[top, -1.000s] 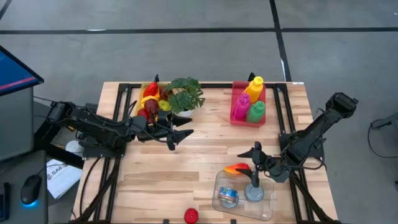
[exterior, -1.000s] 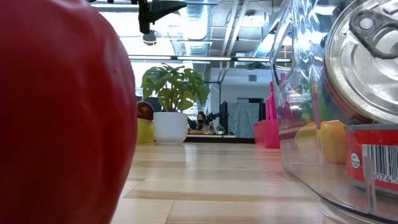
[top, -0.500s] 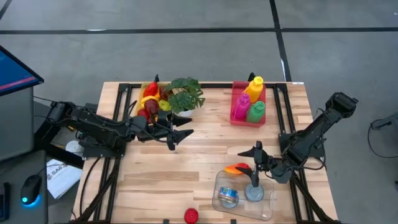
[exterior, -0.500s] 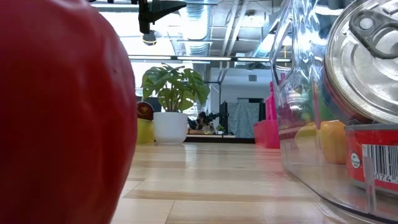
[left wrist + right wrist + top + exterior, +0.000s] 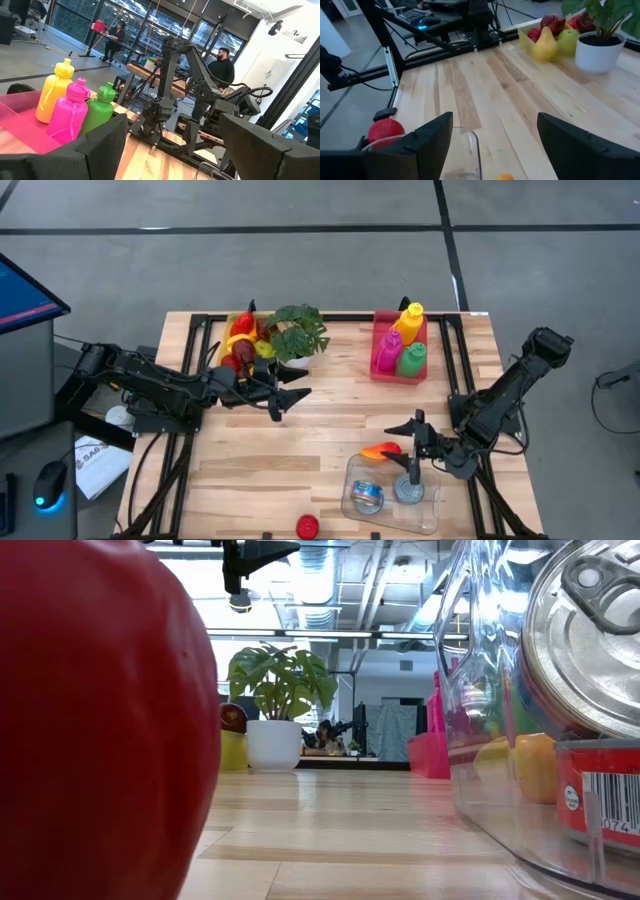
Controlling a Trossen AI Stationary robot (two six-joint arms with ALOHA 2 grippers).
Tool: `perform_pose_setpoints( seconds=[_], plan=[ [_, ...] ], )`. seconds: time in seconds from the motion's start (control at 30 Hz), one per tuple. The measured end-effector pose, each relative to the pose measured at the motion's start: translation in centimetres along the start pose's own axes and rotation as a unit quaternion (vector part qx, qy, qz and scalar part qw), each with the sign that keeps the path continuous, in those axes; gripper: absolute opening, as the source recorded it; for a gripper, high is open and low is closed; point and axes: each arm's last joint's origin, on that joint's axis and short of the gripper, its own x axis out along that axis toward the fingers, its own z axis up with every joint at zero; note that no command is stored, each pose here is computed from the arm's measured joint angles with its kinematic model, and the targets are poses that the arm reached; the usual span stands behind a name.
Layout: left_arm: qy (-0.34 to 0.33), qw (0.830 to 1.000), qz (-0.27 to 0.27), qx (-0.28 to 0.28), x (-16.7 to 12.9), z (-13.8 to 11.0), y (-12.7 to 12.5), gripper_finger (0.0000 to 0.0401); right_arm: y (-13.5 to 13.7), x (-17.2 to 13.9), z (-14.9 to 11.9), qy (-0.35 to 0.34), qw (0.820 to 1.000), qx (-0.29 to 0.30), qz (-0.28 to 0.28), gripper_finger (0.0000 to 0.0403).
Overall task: Pick & Place Food Item
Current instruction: Put the blue pink tuna can into the transparent bin
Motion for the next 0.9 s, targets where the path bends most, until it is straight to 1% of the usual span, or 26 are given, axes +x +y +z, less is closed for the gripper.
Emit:
perform_pose_setpoints(
  seconds=[0.1,0.23,0.33,0.47,0.57,0.67,0.8,0.9],
  plan=[
    [0.000,1.000,0.000,0.000,0.0,0.0,0.0,0.0305,0.1,0.0,0.1,-0.001,1.000,0.001,0.001,0.0285],
    [0.000,1.000,0.000,0.000,0.0,0.0,0.0,0.0305,0.5,-0.1,0.8,-0.006,1.000,0.007,0.005,0.0285],
    [0.000,1.000,0.000,0.000,0.0,0.0,0.0,0.0305,1.5,0.3,1.0,-0.004,1.000,-0.018,0.004,0.0285],
    [-0.002,1.000,-0.001,-0.001,0.0,0.0,0.0,0.0305,3.5,1.0,1.3,0.005,0.999,-0.051,0.000,0.0285],
    [-0.002,1.000,-0.001,-0.001,0.0,0.0,0.0,0.0305,4.9,1.8,1.5,0.028,0.996,-0.078,-0.015,0.0285],
    [-0.002,1.000,-0.001,-0.001,0.0,0.0,0.0,0.0305,6.3,2.3,1.9,0.059,0.994,-0.082,-0.039,0.0285],
    [-0.002,1.000,-0.001,-0.001,0.0,0.1,0.0,0.0305,7.7,2.7,1.8,0.132,0.986,-0.075,-0.064,0.0285],
    [-0.003,1.000,0.000,-0.001,0.0,0.1,0.0,0.0305,8.7,2.9,1.3,0.192,0.976,-0.066,-0.082,0.0285]
  ],
)
